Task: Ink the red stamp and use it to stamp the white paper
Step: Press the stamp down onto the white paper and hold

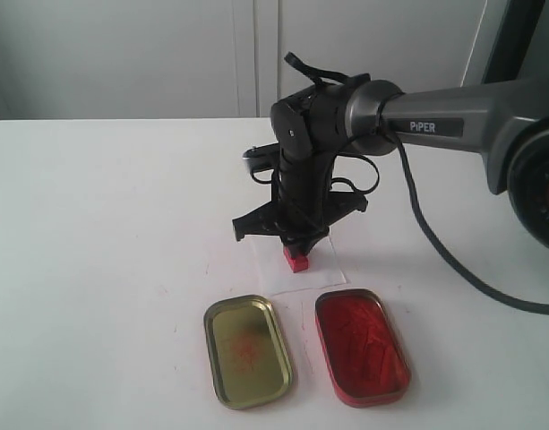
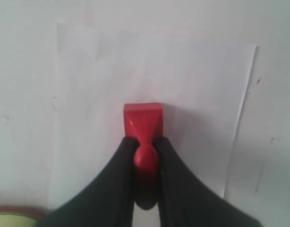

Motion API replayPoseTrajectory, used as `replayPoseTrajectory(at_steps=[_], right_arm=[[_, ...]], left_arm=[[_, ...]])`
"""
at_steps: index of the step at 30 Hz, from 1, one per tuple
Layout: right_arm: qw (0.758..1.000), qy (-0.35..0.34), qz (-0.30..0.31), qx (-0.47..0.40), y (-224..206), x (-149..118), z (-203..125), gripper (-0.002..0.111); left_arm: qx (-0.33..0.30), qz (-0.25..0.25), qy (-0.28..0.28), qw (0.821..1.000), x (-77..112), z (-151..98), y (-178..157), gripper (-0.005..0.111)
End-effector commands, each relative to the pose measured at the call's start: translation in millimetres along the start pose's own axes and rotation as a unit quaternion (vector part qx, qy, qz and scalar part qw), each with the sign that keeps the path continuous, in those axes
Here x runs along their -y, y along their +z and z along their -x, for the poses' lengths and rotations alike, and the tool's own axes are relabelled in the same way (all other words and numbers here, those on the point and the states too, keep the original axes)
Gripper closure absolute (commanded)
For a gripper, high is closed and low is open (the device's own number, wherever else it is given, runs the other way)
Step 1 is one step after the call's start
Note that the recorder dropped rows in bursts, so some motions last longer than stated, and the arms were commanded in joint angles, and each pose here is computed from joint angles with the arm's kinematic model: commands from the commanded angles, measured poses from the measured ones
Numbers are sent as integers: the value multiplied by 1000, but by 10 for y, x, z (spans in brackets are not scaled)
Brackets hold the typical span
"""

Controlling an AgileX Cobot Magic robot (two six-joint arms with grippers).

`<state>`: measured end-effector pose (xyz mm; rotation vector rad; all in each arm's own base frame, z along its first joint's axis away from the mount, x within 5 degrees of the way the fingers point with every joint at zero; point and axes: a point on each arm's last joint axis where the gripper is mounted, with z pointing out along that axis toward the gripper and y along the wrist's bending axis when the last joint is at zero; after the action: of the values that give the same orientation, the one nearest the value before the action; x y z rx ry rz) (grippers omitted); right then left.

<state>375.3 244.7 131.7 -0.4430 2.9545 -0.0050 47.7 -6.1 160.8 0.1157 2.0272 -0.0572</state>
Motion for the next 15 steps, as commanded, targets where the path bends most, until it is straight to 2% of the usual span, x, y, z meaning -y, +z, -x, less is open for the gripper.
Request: replayPoseTrajectory(at_steps=[1,4,6,11,15], right_arm=[[998,18,-6,-65,662,5,-189,108],[996,-14,-42,-72,657,76,-199,108],[996,-15,-45,-72,656,81,-200,108],[996,43,-9,-71,660,8,-200,108],[997,25,-8,-68,661,9,-194,108]], left_arm=[[-10,0,-1,1000,1,-41,12,107],[-10,0,-1,1000,1,-41,12,107],[-10,0,-1,1000,1,-41,12,107],[-10,0,-1,1000,1,-41,12,107],[-10,0,-1,1000,1,-41,12,107]])
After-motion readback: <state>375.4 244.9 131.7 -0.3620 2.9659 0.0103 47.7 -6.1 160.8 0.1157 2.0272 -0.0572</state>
